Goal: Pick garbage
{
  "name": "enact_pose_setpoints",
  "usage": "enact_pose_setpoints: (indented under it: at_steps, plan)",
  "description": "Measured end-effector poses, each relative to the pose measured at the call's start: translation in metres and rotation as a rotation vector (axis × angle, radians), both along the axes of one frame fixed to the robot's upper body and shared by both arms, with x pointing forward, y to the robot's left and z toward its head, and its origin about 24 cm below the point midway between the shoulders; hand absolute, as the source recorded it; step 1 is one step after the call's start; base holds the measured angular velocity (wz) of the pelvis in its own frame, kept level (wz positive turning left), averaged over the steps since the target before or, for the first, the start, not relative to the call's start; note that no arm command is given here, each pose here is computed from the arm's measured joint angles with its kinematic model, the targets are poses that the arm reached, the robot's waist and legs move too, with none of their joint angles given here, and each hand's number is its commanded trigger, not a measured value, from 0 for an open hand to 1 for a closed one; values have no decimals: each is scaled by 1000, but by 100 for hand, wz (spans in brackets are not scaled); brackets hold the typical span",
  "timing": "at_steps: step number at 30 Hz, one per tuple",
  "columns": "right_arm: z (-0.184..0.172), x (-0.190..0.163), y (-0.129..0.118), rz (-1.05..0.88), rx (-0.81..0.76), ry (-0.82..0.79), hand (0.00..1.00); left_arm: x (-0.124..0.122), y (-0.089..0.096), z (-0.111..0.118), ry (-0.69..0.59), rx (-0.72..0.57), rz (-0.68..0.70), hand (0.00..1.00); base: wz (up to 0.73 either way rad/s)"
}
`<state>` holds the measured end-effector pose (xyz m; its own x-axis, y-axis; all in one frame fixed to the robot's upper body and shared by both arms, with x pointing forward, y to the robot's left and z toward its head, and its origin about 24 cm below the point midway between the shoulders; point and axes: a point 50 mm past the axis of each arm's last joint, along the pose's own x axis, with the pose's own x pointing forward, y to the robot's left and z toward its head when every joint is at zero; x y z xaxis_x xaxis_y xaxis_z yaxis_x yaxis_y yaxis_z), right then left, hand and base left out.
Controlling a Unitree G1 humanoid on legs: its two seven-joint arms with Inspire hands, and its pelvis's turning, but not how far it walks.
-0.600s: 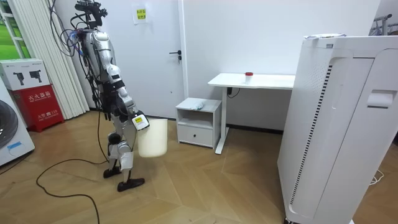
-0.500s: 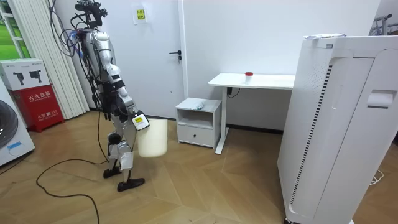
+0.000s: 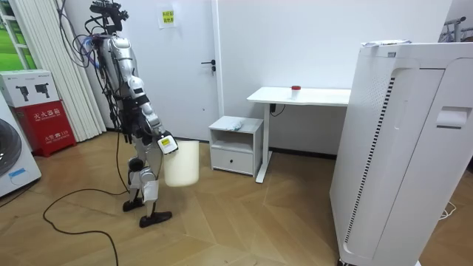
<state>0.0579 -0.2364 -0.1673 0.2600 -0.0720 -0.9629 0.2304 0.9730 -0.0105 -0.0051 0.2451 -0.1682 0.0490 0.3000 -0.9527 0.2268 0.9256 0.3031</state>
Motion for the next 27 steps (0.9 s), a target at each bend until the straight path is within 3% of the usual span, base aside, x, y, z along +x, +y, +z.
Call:
enact_pose_setpoints:
  at_steps: [22, 27]
  plan:
    - [1, -13, -9, -73, -1, 23, 100, -9, 6, 2, 20, -4, 32, 0, 5]
    - [1, -24, -16, -92, -31, 52, 100, -23, 5, 2, 52, -4, 33, 0, -12]
